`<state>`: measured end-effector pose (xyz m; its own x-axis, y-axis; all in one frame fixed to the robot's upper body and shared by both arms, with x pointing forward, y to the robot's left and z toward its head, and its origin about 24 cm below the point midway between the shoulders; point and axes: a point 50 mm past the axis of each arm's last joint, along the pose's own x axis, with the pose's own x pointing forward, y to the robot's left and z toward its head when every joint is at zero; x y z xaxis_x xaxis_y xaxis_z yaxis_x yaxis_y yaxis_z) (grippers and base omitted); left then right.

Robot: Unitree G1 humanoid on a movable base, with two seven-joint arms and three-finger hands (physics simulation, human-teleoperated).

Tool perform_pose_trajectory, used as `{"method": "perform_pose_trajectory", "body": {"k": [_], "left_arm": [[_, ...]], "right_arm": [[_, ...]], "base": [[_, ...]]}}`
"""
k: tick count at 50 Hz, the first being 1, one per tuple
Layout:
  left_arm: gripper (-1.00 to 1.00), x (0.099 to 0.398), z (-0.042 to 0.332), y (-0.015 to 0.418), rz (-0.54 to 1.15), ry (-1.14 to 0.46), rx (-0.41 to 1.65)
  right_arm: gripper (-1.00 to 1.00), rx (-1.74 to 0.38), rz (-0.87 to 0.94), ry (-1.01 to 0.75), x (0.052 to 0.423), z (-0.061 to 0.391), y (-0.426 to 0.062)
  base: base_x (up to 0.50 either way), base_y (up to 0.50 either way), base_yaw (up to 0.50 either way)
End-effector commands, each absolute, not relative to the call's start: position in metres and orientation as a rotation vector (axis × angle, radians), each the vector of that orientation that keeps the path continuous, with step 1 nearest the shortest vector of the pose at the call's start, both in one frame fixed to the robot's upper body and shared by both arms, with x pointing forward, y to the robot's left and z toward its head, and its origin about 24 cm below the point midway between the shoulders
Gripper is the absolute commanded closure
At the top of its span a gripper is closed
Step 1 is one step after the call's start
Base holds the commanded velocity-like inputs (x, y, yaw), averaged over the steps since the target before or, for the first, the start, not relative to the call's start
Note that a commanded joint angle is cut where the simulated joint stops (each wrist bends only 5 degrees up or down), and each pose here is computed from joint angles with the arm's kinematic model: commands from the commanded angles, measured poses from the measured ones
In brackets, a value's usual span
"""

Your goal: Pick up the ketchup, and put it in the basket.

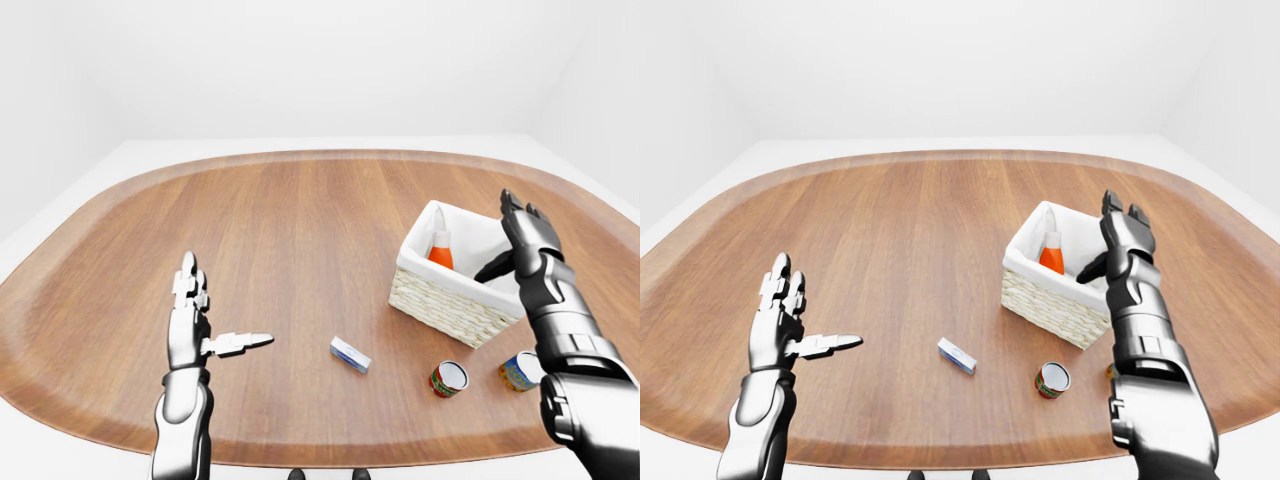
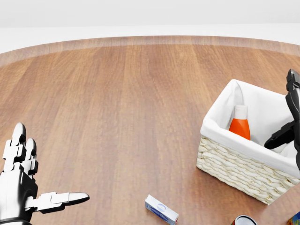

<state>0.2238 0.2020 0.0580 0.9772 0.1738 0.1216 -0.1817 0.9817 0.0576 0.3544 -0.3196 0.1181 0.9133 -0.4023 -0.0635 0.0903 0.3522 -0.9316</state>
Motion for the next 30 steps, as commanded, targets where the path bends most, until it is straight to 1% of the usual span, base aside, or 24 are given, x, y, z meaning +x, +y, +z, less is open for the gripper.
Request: {"method": "perform_pose_trajectory", "body": {"k": [1, 7, 15, 20, 21, 29, 30], "left_arm": [[-1.00, 0.223, 0.059, 0.202, 0.179, -0.120, 0.068], [-1.00, 0.223, 0.059, 0.202, 0.179, -0.123, 0.069], [-1.00, 0.223, 0.060, 0.203, 0.180, -0.123, 0.068], [-1.00, 0.223, 0.059, 0.202, 0.180, -0.122, 0.068], [-1.00, 0.223, 0.059, 0.202, 0.180, -0.122, 0.068], [-1.00, 0.223, 0.059, 0.202, 0.180, -0.119, 0.069], [-1.00, 0.223, 0.059, 0.202, 0.180, -0.119, 0.069]], "right_arm": [[-1.00, -1.169, -0.329, 0.277, 0.355, 0.126, -0.319], [-1.00, -1.162, -0.336, 0.242, 0.356, 0.138, -0.319], [-1.00, -1.178, -0.350, 0.118, 0.350, 0.172, -0.316], [-1.00, -1.202, -0.345, -0.032, 0.337, 0.212, -0.305], [-1.00, -1.203, -0.344, -0.034, 0.337, 0.212, -0.304], [-1.00, -1.269, -0.253, -0.256, 0.302, 0.257, -0.263], [-1.00, -1.270, -0.253, -0.257, 0.302, 0.257, -0.263]], "base": [[0.00, 0.00, 0.00], [0.00, 0.00, 0.00], [0.00, 0.00, 0.00], [0.00, 0.00, 0.00], [0.00, 0.00, 0.00], [0.00, 0.00, 0.00], [0.00, 0.00, 0.00]]}}
